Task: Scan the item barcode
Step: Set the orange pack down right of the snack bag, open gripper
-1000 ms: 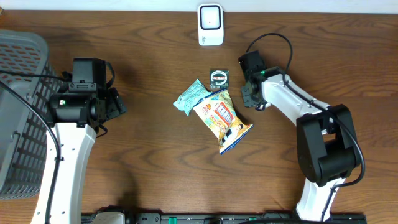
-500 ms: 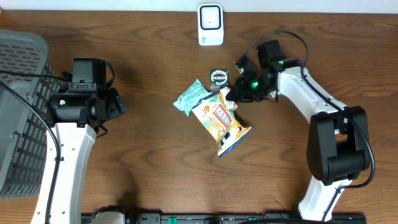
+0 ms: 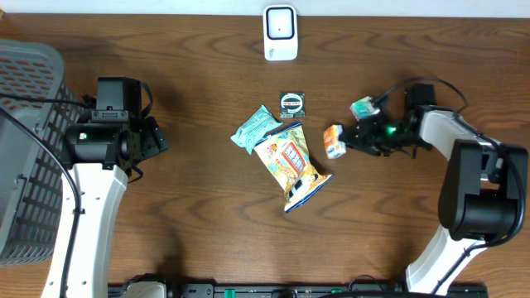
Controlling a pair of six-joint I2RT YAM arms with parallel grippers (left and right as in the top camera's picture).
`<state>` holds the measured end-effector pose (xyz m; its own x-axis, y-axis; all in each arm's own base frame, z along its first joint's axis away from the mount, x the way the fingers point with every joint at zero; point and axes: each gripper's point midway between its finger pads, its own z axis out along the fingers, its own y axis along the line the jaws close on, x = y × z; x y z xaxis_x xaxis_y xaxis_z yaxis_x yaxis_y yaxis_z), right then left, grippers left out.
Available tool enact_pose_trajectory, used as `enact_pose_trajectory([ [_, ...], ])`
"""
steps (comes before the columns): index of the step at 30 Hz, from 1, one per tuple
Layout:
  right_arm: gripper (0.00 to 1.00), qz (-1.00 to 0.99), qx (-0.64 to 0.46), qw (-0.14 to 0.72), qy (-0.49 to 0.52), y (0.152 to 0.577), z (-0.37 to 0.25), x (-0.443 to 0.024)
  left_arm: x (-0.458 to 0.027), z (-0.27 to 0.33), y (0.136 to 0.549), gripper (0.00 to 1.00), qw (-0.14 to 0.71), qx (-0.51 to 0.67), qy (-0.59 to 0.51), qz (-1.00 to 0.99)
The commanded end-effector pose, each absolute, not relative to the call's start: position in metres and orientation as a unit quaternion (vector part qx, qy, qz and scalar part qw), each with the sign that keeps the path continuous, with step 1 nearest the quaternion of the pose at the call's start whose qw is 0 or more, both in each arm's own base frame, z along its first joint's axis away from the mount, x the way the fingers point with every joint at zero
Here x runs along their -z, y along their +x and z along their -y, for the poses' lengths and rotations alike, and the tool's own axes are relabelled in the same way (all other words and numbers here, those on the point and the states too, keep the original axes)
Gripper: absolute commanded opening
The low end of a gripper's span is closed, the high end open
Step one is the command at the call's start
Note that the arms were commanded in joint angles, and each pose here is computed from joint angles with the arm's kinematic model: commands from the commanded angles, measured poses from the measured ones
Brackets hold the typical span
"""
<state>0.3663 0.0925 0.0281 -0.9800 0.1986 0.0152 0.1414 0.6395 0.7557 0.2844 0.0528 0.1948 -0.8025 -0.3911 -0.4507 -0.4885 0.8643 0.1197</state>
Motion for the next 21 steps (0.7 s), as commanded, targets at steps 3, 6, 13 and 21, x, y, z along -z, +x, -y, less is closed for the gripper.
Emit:
enact_pose_trajectory([
  [3,0.45,-0.952,-0.288,0.033,0.099,0.38,-0.046,-0.043,-0.196,-0.057,0.283,0.98,0.211,-0.127,-0.232,-0.941],
  [6,0.49,-0.97,-0.221,0.021,0.101,0.383,-0.026,-0.061,-0.196,-0.057,0.284,0.98,0.211,-0.127,-0.232,-0.941],
  [13,0.66,-0.976,-0.205,0.01,0.07,0.382,-0.036,-0.085,-0.196,-0.057,0.284,0.98,0.211,-0.127,-0.232,-0.941],
  [21,0.99,-0.982,-0.186,0.007,0.023,0.38,-0.067,-0.08,-0.196,-0.057,0.284,0.98,0.211,-0.127,-0.232,-0.941],
])
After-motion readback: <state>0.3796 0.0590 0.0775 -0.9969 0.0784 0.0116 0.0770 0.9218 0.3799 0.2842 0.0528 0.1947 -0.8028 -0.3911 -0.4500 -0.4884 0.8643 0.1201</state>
